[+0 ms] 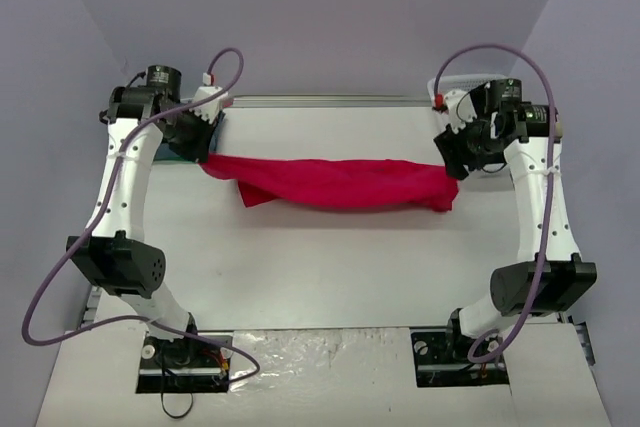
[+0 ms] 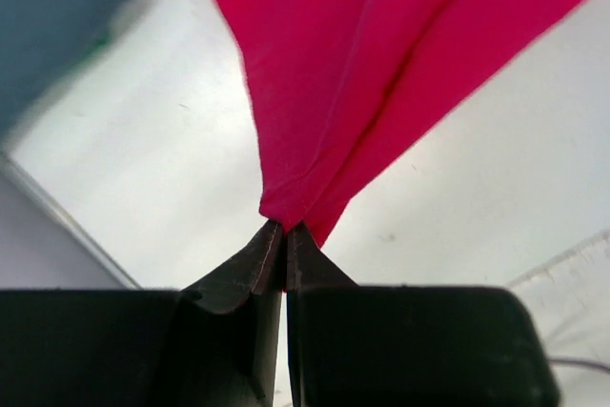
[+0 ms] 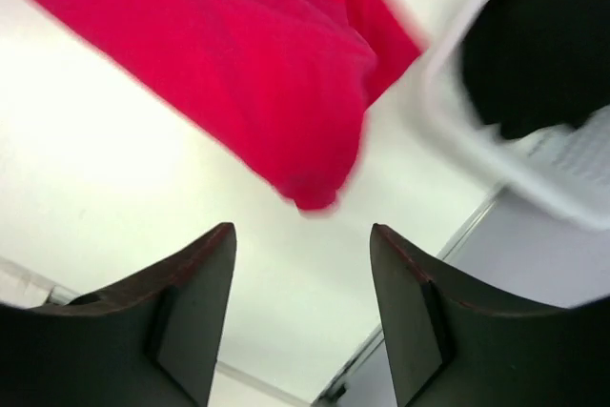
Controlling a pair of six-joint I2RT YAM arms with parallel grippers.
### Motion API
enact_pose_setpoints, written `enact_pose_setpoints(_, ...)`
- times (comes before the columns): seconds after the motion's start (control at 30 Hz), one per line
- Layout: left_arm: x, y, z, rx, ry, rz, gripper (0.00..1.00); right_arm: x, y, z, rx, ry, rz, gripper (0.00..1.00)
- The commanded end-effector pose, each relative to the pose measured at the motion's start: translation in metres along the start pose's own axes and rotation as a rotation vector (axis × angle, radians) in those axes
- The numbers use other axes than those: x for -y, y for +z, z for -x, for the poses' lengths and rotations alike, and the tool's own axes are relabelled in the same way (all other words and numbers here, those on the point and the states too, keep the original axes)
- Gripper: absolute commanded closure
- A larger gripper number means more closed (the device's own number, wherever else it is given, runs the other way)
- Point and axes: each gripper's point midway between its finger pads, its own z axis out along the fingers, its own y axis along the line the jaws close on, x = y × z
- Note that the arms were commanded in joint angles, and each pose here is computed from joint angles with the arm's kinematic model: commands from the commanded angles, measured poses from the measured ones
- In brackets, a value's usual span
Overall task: Fold and stack the t-shirts
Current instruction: Flatten out the tshirt
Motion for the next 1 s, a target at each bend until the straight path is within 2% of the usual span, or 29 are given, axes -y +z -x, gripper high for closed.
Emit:
enact_pose_setpoints(0.0, 0.041, 0.011, -0.029, -0.083, 0.034, -0.188, 0.98, -0.028, 0.006, -0.049, -0.146, 0.003, 0.122, 0.42)
enact_pose_setpoints(0.13, 0.048, 0.027, -0.031, -0.104, 0.012, -0.212, 0.98, -0.015, 0.02, -0.047, -0.14, 0.046, 0.117, 0.42)
enact_pose_setpoints(0.23, 0.042, 0.037, -0.023, -0.09, -0.016, -0.198, 0.98, -0.006, 0.047, -0.038, -0.147, 0.076, 0.159, 0.42)
enact_pose_setpoints(0.33, 0.04, 0.047, -0.021, -0.095, -0.057, -0.197, 0.97, 0.0, 0.063, -0.024, -0.128, 0.098, 0.198, 0.45)
enact_pose_setpoints(0.37, 0.038, 0.05, -0.02, -0.094, -0.066, -0.191, 0.98, 0.0, 0.079, -0.027, -0.157, 0.123, 0.234, 0.48)
enact_pose_setpoints(0.5, 0.03, 0.058, -0.023, -0.117, -0.081, -0.156, 0.98, -0.011, 0.107, -0.025, -0.198, 0.18, 0.388, 0.51)
enact_pose_setpoints(0.77, 0.022, 0.066, -0.032, -0.16, -0.09, -0.117, 0.97, -0.034, 0.157, -0.045, -0.296, 0.238, 0.532, 0.58)
enact_pose_setpoints(0.97, 0.021, 0.072, -0.035, -0.179, -0.093, -0.115, 0.98, -0.052, 0.17, -0.05, -0.347, 0.22, 0.572, 0.61)
